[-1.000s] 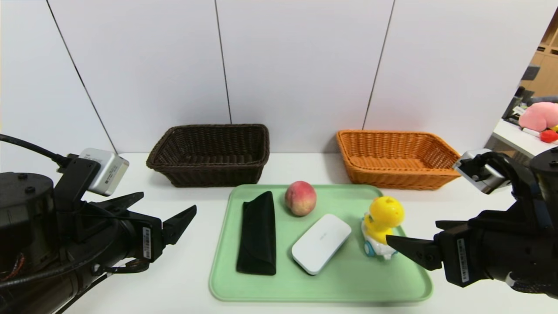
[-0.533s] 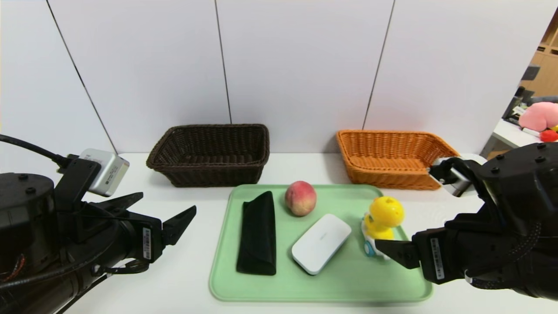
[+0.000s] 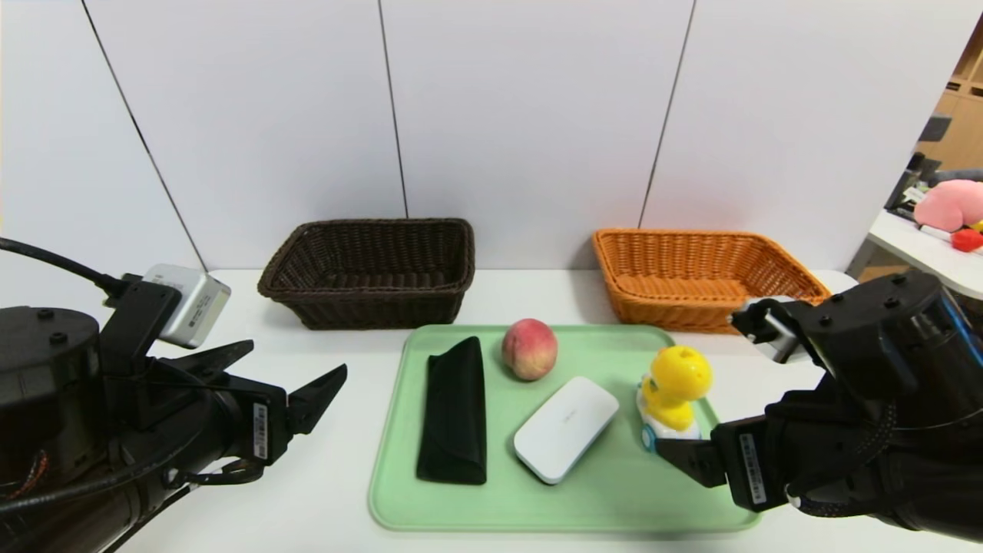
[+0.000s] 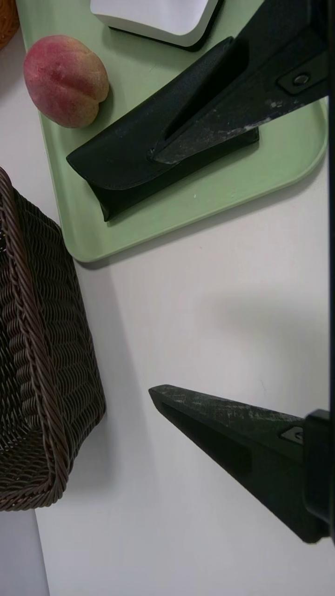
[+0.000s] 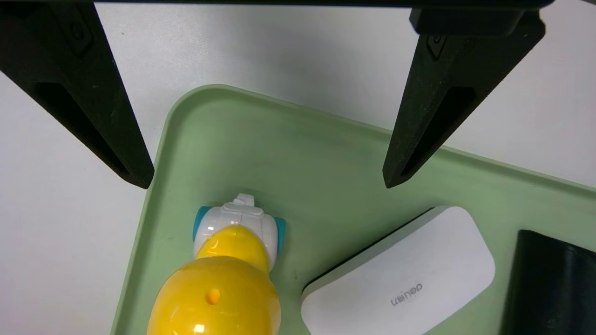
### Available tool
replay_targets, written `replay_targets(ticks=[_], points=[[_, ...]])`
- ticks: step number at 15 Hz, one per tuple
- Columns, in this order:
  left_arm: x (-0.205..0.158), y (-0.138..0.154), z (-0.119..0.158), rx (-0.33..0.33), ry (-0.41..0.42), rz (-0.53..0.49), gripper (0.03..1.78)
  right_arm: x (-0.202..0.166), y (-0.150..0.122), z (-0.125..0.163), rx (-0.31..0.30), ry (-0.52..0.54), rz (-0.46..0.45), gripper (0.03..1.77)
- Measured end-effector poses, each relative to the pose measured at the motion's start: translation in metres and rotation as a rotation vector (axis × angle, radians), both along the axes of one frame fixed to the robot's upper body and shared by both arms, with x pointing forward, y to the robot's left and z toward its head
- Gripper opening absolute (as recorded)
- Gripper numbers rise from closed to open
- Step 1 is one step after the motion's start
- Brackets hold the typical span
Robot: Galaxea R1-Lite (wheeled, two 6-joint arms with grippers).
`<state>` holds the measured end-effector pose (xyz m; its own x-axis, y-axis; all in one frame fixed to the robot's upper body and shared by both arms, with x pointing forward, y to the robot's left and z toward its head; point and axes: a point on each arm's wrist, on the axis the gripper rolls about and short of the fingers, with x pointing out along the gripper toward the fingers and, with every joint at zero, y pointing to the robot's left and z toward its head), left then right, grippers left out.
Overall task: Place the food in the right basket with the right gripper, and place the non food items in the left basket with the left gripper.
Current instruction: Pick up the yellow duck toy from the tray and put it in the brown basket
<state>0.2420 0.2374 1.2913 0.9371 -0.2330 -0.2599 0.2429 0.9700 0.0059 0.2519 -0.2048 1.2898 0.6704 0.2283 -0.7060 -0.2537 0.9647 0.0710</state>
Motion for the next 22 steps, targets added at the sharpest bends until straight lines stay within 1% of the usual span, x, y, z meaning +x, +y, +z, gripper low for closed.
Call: replay_targets(ticks=[2, 5, 7, 9, 14, 19, 22], points=[[0.0, 0.0, 0.0, 0.001, 0.002, -0.003, 1.69, 0.004, 0.003, -0.006, -0.005, 0.007, -0.001, 1.7], [-0.001, -0.001, -0.001, 0.002, 0.002, -0.005, 1.69, 0.011, 0.008, -0.017, 0.0, -0.011, 0.004, 1.7], [0.0, -0.001, 0.0, 0.001, 0.001, -0.005, 1.69, 0.014, 0.009, -0.024, -0.021, 0.002, 0.006, 1.7], [0.0, -0.001, 0.0, -0.001, -0.001, -0.005, 1.69, 0.021, 0.009, -0.027, -0.034, -0.012, 0.008, 1.7], [0.0, 0.0, 0.0, 0.005, -0.005, 0.022, 1.69, 0.033, -0.002, -0.029, -0.092, -0.031, -0.001, 1.7], [0.0, 0.0, 0.0, 0.004, -0.007, 0.022, 1.69, 0.036, -0.004, -0.028, -0.087, -0.041, -0.01, 1.7], [0.0, 0.0, 0.0, 0.004, -0.006, 0.022, 1.69, 0.043, -0.004, -0.03, -0.048, -0.074, -0.006, 1.7]])
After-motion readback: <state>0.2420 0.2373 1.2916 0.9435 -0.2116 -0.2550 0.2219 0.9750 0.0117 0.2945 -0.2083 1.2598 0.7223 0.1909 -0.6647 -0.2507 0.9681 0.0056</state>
